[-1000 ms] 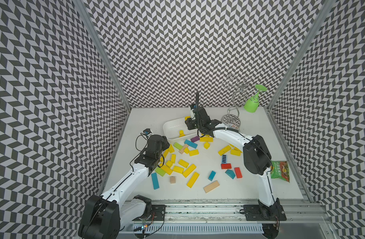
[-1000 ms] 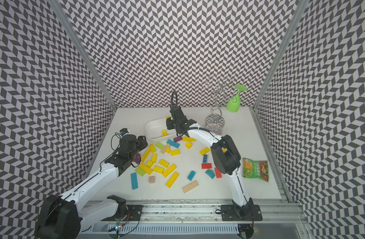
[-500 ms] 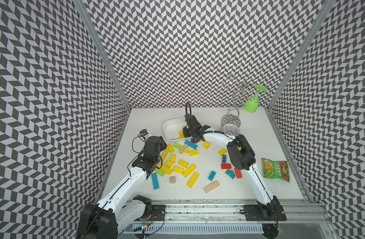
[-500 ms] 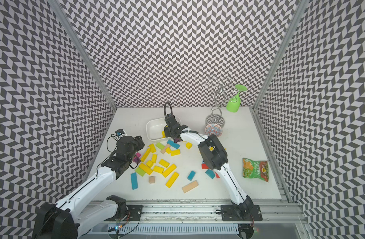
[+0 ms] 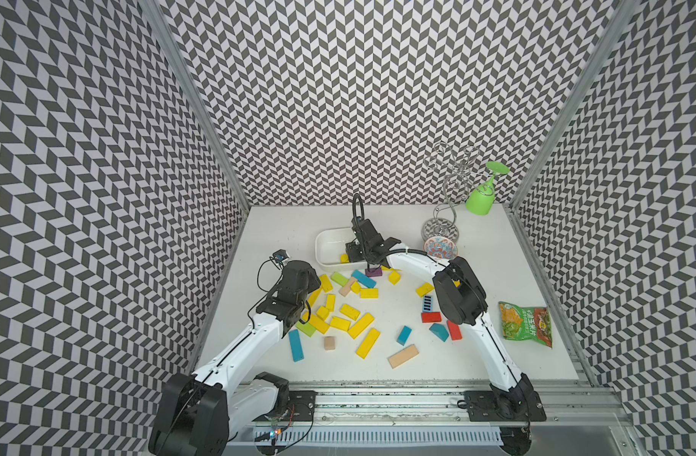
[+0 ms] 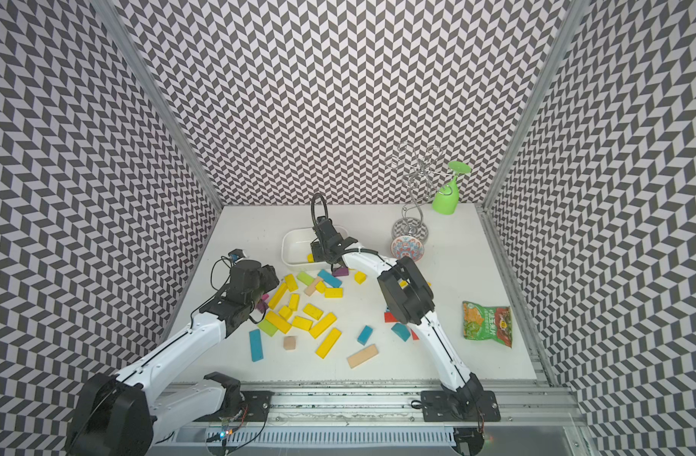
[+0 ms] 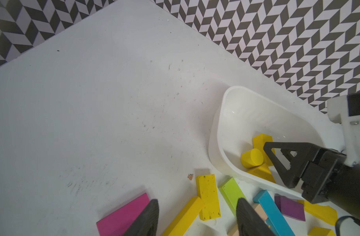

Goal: Pick out the yellow building blocks
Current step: Place the building block in the storage box, then pick up the building block from the center of the board.

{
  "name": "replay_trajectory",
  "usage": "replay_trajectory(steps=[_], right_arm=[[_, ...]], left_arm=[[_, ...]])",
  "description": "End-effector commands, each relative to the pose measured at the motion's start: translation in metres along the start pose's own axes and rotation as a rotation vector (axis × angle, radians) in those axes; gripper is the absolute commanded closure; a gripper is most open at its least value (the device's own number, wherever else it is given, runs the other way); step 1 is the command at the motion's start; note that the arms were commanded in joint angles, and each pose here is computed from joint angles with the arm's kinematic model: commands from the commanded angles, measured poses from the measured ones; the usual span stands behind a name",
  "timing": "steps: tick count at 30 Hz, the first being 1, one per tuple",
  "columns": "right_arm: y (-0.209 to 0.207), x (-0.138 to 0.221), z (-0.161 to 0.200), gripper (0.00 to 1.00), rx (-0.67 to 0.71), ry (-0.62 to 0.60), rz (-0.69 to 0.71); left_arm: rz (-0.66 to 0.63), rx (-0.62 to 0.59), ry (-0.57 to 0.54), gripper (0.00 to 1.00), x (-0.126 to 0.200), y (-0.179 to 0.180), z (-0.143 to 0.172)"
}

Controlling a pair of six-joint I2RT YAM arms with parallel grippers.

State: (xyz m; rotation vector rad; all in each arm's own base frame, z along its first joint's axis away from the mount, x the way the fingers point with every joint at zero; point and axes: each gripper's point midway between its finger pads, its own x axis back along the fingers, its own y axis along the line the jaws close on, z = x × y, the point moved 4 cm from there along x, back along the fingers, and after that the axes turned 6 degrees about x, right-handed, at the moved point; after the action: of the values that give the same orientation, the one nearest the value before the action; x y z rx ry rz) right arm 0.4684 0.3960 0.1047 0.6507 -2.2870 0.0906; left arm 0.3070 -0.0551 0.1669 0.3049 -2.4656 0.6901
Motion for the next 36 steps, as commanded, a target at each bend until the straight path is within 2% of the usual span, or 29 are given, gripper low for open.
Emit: replay_trajectory(steps=[1,3,6,10,14,22,29,36], right_arm=[[0.022,0.080,-0.072,0.38,0.037,-0.178,-0.105],[0.026,0.110,-0.078,0.38,0.080,-0.198,-0.140],[0.023,0.145,-0.063,0.38,0.113,-0.182,-0.160],[0.014,0.180,-0.020,0.39,0.092,-0.140,-0.182],[-0.001,0.206,0.017,0.40,0.010,-0.135,-0.158],[-0.018,0.219,0.058,0.41,-0.068,-0.110,-0.106],[-0.022,0.221,0.064,0.42,-0.069,-0.107,-0.092],[-0.024,0.222,0.066,0.42,-0.081,-0.110,-0.084]], left_arm=[[0.062,-0.084,0.100,0.37,-0.008,-0.017,0.004],[0.045,-0.133,0.156,0.37,-0.015,-0.018,0.010],[0.022,-0.209,0.202,0.38,-0.024,-0.017,0.017],[0.013,-0.299,0.245,0.38,-0.029,-0.014,0.026],[-0.030,-0.391,0.285,0.37,-0.036,-0.005,0.035],[-0.075,-0.494,0.351,0.42,-0.055,0.000,0.047],[-0.143,-0.556,0.375,0.51,-0.069,0.010,0.053],[-0.134,-0.571,0.411,0.62,-0.077,0.012,0.063]])
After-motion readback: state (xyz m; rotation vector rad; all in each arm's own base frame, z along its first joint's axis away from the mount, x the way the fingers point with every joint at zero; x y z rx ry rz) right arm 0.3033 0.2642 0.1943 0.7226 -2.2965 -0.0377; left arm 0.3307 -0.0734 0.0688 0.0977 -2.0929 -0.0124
